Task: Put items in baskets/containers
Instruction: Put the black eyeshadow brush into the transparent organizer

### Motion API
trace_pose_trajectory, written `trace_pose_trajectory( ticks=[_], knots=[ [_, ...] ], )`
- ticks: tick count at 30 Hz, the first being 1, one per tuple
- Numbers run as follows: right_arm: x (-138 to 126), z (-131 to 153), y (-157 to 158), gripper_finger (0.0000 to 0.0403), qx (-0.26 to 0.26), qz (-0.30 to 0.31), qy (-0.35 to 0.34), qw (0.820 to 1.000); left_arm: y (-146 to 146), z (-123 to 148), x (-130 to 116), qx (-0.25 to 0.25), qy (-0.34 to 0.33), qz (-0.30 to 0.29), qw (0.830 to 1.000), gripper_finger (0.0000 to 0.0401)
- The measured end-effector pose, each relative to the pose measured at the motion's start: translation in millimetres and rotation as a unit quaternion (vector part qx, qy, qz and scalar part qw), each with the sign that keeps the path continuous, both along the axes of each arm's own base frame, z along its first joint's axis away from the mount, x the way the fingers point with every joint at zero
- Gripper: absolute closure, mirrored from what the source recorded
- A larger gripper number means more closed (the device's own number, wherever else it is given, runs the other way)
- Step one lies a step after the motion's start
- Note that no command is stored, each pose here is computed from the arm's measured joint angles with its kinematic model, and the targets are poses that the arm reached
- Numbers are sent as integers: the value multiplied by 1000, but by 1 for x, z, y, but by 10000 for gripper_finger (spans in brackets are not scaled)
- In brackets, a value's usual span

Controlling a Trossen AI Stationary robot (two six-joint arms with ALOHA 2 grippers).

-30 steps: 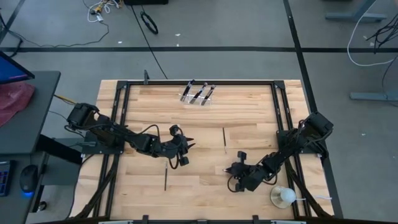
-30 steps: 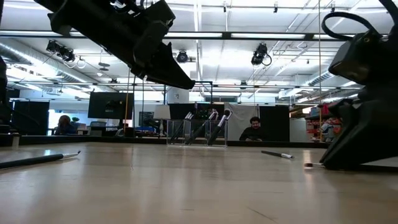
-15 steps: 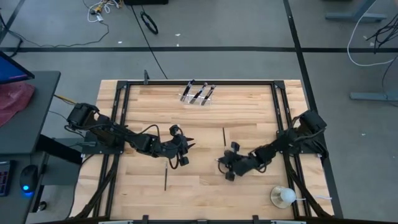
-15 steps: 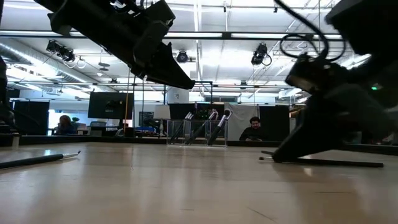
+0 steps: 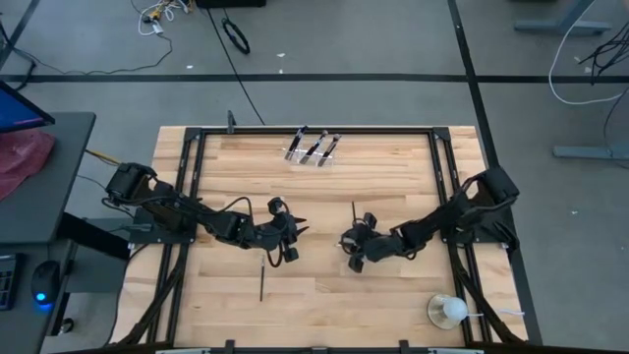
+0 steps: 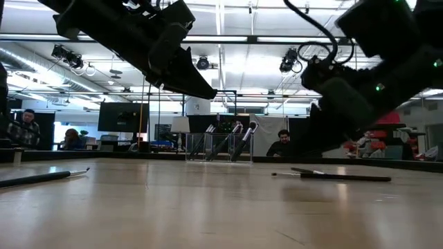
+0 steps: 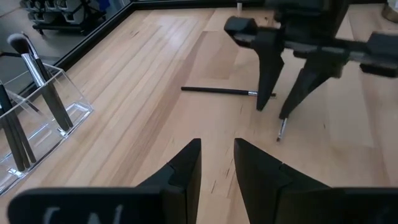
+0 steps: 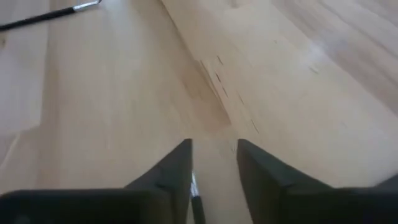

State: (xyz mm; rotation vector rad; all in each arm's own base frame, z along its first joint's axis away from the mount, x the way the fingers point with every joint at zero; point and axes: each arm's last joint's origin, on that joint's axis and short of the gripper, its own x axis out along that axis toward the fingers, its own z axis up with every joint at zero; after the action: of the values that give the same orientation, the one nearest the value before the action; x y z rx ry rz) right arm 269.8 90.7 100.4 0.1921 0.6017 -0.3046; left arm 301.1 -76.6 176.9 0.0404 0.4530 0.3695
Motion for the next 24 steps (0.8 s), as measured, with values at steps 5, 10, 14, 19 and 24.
trace_pose_trajectory(
  ticks=[5, 10, 14, 19, 24],
  knots=[
    [-9, 7, 3, 228, -15, 18, 31, 999, 0, 0, 0, 0, 0, 0, 1000, 300],
    [-23, -3, 10, 214, -25, 47, 57, 997, 0, 0, 0, 0, 0, 0, 1000, 300],
    [-31, -11, 8, 225, -7, 66, 61, 996, 0, 0, 0, 0, 0, 0, 1000, 300],
    [-37, -22, 6, 261, -21, 77, 59, 995, 0, 0, 0, 0, 0, 0, 1000, 300],
    [-36, -31, 6, 306, -39, 79, 66, 994, 0, 0, 0, 0, 0, 0, 1000, 300]
  ],
)
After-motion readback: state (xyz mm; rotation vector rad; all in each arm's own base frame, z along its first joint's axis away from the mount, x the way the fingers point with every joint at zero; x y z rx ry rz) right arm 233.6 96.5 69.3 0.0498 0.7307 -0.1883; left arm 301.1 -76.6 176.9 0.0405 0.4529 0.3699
